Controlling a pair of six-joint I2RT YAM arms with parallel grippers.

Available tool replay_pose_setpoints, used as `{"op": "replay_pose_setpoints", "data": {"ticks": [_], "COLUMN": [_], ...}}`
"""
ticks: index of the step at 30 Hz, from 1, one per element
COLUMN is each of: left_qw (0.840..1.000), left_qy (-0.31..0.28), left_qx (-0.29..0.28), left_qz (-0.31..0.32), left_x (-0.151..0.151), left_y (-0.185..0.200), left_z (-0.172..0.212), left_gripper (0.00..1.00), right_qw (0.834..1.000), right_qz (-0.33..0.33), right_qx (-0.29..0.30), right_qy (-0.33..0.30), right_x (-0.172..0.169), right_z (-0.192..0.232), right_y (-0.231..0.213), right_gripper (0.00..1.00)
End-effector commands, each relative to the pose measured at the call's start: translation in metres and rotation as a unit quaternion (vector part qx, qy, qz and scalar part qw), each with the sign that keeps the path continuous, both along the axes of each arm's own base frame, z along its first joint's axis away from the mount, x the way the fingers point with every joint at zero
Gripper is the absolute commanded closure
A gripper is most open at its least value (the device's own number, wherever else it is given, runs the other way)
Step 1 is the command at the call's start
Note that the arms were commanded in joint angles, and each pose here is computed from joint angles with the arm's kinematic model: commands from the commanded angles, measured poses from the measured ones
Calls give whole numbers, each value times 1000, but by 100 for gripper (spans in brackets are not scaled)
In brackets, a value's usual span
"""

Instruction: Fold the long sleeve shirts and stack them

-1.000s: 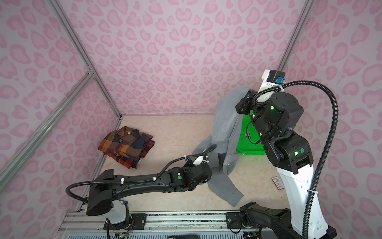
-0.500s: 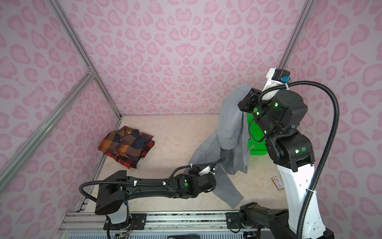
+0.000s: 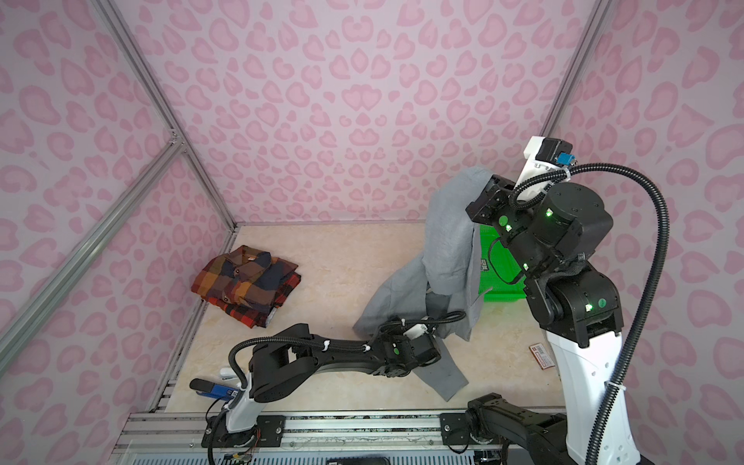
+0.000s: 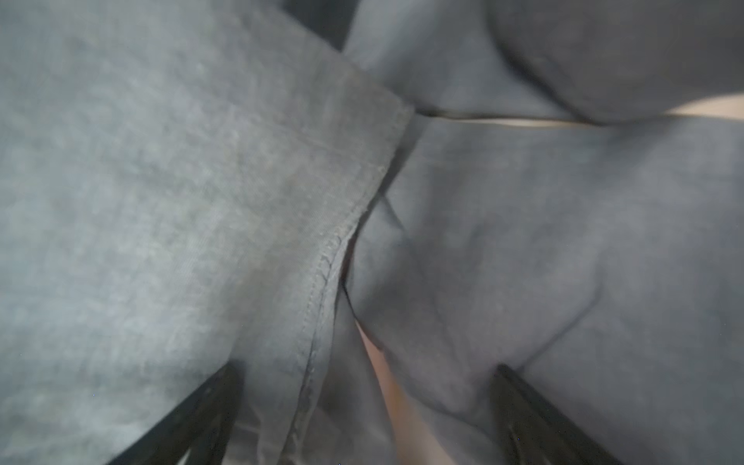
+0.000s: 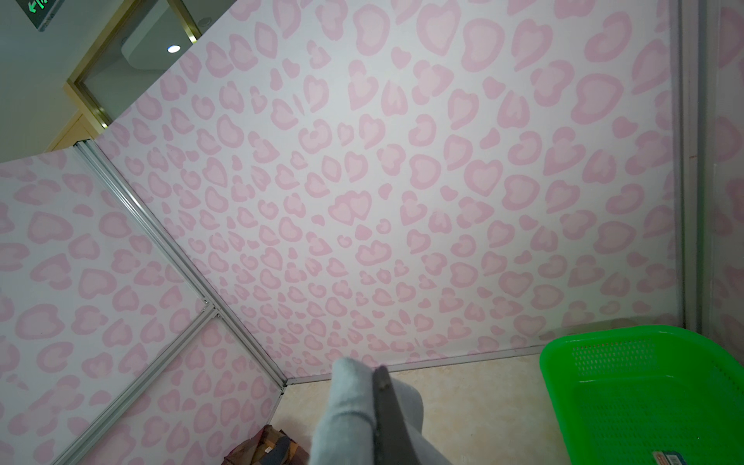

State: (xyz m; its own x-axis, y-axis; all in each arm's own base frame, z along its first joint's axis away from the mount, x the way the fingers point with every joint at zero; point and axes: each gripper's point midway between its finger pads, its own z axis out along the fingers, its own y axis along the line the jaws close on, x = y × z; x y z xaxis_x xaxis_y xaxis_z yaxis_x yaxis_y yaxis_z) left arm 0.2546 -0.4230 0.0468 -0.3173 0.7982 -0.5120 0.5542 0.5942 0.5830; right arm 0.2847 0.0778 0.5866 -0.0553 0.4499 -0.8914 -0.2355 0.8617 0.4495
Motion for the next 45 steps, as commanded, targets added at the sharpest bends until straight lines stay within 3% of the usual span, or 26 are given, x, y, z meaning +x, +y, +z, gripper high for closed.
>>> {"op": "replay_pose_setpoints", "data": {"ticks": [1,5,8,10,11,21,24,27,28,30,32,34,35,39,45], "left_qw": [999,999,998,997,996,980,975,975,975,977,981,980,980,978,954], "left_qy": [-19,-32,-48,-44,-47,-97,-85,-38,-27,-23,-32,-47,-52,-74,-147], "left_qx": [15,12,2,-17,-29,-150,-185,-213,-218,-210,-190,-188,-187,-196,-239], "left_qz": [20,35,48,59,68,83,83,50,34,-8,-29,-41,-40,3,107], "left_x": [16,31,46,57,63,68,58,42,37,25,17,8,6,14,44], "left_y": [10,17,24,31,35,50,65,56,50,35,23,10,4,-19,-29], "left_z": [-4,2,14,23,30,136,149,143,139,131,126,126,122,120,140], "left_gripper": [11,35,62,88,95,96,96,96,88,53,42,23,1,3,3], "right_qw": [1000,1000,999,999,999,1000,1000,1000,999,999,999,999,999,999,999], "right_qz": [8,14,25,34,38,26,16,28,35,45,45,45,45,47,50], "right_qx": [2,3,6,8,8,-4,-10,2,5,14,16,16,17,20,20], "right_qy": [-14,-18,-20,-20,-19,-9,-4,-6,-5,-3,-4,-3,-4,-9,-5], "right_x": [-3,-9,-13,-16,-17,-17,-15,-14,-13,-11,-10,-10,-10,-13,-14], "right_z": [6,7,9,8,7,-9,-12,-11,-10,-9,-8,-7,-6,-2,-3], "right_y": [2,2,5,7,8,4,1,5,8,12,12,12,12,12,13], "right_gripper": [100,100,100,100,100,100,100,100,100,100,100,100,100,100,100]}}
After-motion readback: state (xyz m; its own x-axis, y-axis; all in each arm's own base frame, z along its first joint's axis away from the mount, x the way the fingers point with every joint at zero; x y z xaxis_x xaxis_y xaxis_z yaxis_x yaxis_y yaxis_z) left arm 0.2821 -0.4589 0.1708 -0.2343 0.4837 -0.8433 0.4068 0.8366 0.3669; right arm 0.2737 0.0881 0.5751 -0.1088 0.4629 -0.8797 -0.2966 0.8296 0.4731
